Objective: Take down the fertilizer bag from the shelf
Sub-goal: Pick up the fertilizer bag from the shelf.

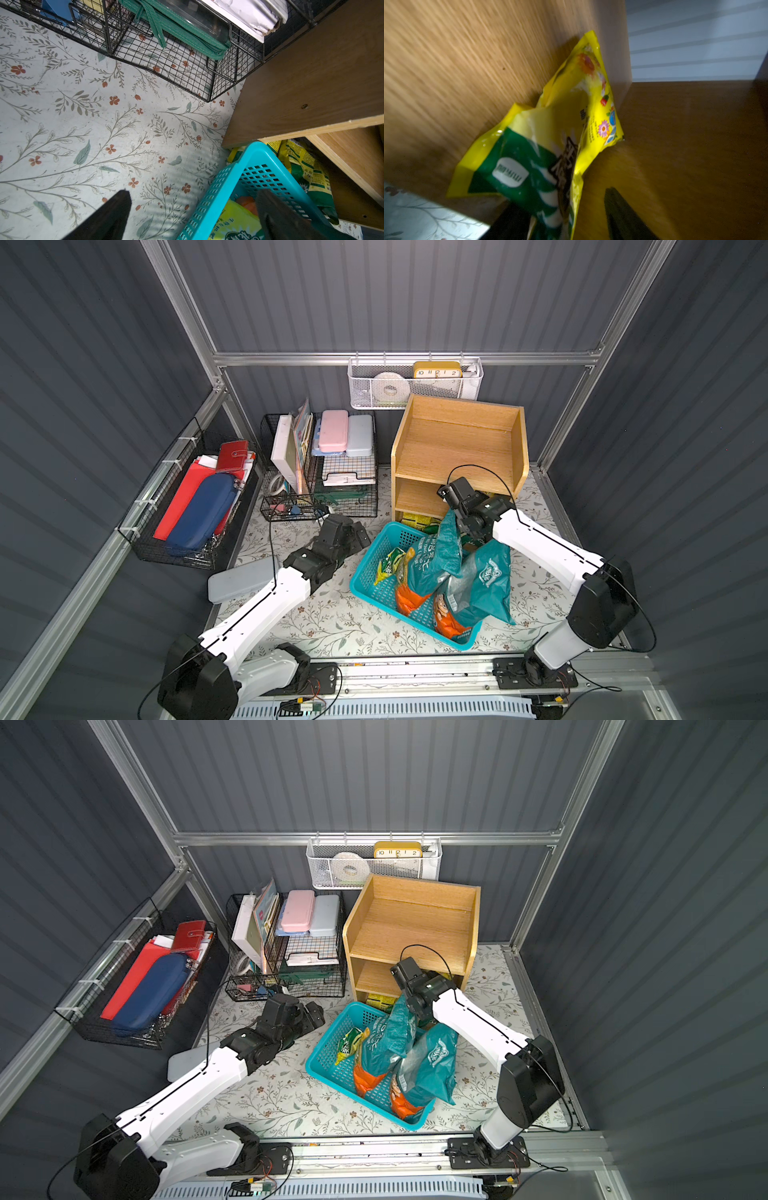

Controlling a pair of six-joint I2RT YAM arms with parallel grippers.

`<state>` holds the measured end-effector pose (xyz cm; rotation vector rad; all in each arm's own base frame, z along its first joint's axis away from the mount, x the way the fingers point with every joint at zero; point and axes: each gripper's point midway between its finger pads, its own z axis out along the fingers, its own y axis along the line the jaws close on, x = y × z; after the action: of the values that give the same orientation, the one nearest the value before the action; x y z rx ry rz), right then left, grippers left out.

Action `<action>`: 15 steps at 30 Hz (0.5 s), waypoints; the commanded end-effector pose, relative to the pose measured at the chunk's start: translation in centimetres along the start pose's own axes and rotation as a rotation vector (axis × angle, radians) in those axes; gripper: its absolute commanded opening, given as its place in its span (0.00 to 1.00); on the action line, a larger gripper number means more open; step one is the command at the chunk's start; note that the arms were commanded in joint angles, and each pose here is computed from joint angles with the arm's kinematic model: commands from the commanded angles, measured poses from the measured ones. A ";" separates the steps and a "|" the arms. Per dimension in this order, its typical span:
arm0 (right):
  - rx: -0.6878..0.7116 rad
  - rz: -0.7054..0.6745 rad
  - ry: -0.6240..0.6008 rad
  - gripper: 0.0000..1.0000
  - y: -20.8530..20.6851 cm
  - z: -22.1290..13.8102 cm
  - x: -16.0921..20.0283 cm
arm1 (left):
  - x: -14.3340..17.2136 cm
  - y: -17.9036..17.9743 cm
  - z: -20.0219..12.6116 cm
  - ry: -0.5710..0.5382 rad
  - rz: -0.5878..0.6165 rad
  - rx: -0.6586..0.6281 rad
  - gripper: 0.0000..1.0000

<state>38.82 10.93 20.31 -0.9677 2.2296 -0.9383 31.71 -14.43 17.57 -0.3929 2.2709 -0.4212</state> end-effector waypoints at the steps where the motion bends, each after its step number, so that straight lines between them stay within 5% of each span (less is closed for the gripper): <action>1: -0.067 0.003 0.006 0.42 2.1 1.5 0.0 | -0.7 -0.7 -0.4 -0.008 -0.024 0.024 0.99; 7: -0.071 0.068 -0.043 0.03 1.0 0.3 -0.5 | -0.7 -0.7 -0.4 -0.010 -0.030 0.024 0.99; 15: -0.089 0.299 -0.121 0.00 -2.6 -3.0 -0.8 | -0.6 -0.7 -0.4 -0.009 -0.031 0.027 0.99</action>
<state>38.36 11.24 20.90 -0.8445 2.2733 -0.7537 31.71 -14.44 17.57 -0.4094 2.2694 -0.4290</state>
